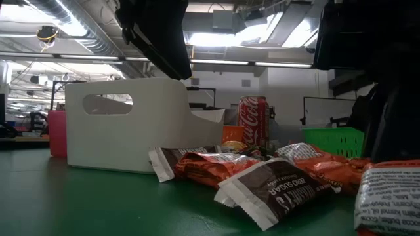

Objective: Sort candy
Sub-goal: Put the orange candy into the black bin, then put the yellow candy into the red bin, then put the orange candy into the black bin

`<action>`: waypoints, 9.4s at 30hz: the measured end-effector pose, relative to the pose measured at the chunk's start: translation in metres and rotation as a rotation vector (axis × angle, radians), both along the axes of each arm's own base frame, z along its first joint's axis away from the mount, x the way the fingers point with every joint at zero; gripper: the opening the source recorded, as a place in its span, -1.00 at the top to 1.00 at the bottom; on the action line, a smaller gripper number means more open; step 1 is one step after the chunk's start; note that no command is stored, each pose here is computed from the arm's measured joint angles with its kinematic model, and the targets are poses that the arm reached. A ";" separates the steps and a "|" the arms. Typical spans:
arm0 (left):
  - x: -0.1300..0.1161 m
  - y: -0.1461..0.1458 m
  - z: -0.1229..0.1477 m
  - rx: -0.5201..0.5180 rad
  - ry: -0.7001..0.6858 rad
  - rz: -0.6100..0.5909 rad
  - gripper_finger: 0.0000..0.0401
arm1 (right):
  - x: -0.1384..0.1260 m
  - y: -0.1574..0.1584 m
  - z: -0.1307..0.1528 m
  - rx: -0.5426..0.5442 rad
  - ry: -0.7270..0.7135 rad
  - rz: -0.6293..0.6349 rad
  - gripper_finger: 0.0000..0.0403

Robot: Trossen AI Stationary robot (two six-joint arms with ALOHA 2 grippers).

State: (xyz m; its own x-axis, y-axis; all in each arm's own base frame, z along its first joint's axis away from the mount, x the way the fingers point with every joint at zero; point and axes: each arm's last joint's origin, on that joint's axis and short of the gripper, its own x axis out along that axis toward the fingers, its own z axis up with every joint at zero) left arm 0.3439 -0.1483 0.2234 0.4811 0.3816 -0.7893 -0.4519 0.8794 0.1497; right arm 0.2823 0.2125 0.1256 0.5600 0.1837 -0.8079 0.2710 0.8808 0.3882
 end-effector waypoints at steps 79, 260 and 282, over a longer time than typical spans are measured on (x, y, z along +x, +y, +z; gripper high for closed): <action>-0.131 -0.131 -0.009 -0.551 0.356 0.383 0.17 | -0.053 -0.310 0.133 -0.637 0.200 -0.514 0.14; -0.076 0.097 0.014 -0.041 0.239 0.325 0.26 | 0.015 -0.036 -0.007 -0.100 -0.005 -0.337 0.19; -0.075 0.096 0.014 -0.046 0.228 0.325 0.26 | 0.003 -0.050 0.054 -0.098 -0.074 -0.150 0.53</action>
State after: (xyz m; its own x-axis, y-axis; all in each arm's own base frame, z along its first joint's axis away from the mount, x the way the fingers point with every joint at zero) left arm 0.2691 -0.0521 0.2372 0.1512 0.4471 -0.8816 -0.6672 0.7042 0.2428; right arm 0.2849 0.1626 0.1799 0.6340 0.0160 -0.7731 0.3757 0.8675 0.3261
